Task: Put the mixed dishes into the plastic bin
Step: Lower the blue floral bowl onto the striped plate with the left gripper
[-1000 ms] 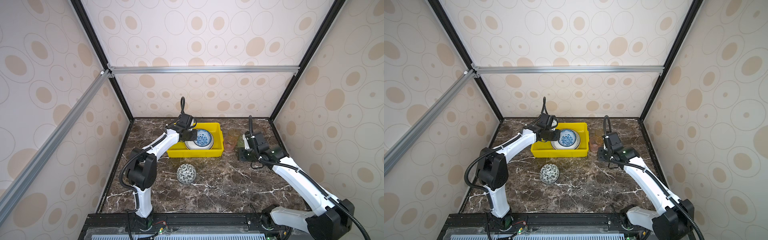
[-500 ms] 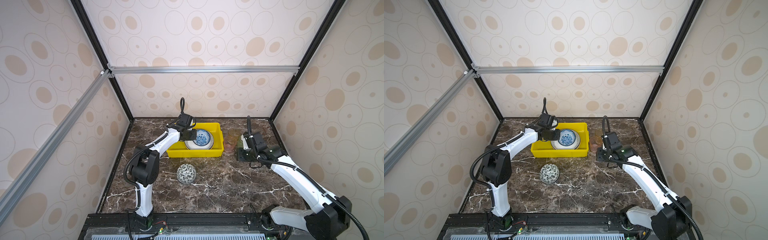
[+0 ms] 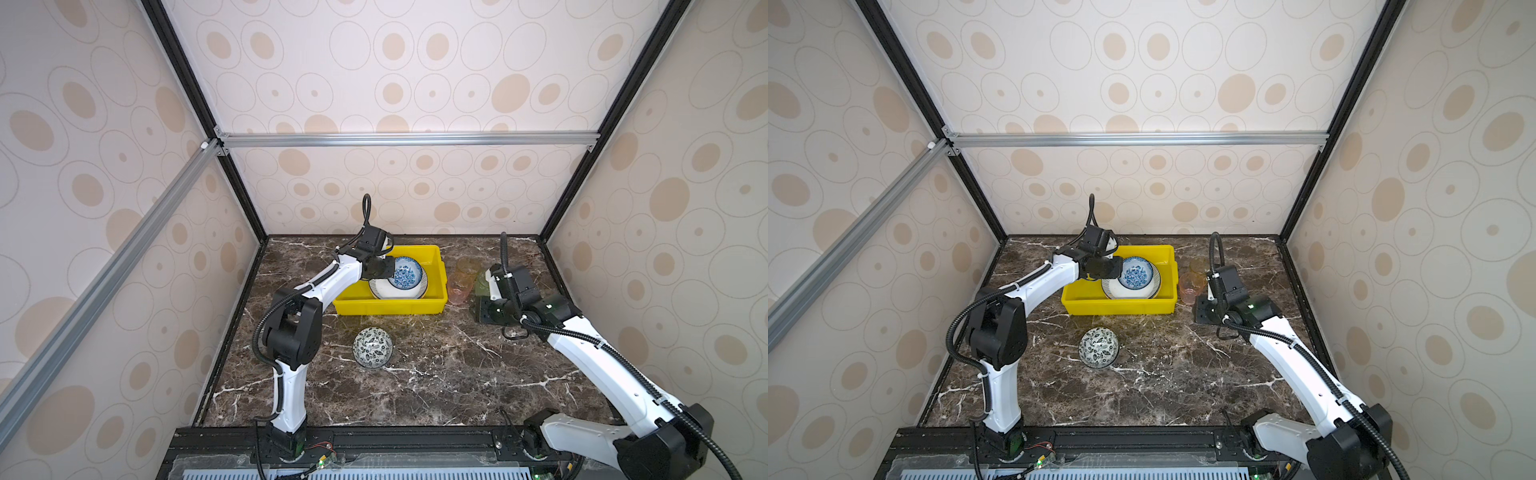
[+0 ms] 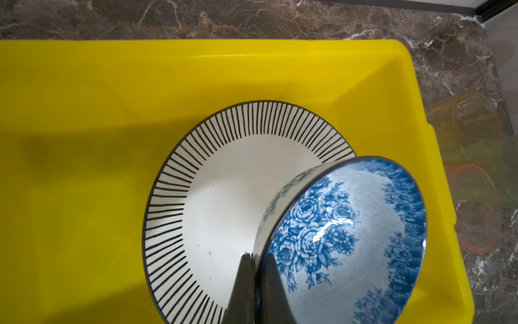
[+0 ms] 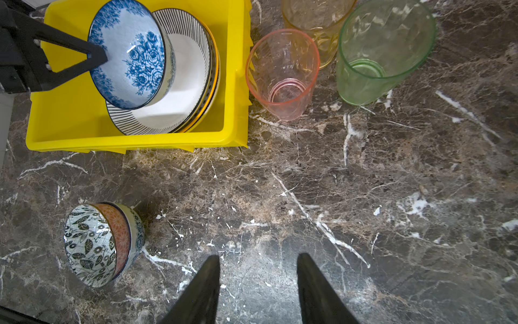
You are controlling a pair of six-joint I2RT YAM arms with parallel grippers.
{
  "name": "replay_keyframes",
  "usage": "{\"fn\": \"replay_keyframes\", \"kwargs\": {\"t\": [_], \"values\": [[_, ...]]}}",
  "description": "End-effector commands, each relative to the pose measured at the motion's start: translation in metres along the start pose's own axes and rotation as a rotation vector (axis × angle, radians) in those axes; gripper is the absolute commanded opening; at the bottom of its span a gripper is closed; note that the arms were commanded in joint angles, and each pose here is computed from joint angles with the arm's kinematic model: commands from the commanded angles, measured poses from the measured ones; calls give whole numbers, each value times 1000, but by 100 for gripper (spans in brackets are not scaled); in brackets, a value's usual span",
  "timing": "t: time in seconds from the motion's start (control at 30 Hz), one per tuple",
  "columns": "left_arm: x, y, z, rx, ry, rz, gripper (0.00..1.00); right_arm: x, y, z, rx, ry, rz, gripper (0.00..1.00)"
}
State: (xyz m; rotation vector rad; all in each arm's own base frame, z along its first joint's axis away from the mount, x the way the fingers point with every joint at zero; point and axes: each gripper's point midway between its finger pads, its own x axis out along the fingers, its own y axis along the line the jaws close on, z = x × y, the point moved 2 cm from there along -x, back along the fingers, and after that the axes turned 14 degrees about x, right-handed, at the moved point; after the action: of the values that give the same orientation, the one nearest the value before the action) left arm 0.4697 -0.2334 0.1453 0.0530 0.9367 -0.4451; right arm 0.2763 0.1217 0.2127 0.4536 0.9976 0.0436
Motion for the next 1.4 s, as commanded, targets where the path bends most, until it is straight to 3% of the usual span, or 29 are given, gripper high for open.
{"fn": "replay_keyframes", "kwargs": {"t": [0.0,1.37], "values": [[-8,-3,25,-3,-72,-21,0,1,0,-1,-1,16,-11,48],[27,12,9,-66,40,33,3,2,-7,-7,-31,5,-16,48]]}}
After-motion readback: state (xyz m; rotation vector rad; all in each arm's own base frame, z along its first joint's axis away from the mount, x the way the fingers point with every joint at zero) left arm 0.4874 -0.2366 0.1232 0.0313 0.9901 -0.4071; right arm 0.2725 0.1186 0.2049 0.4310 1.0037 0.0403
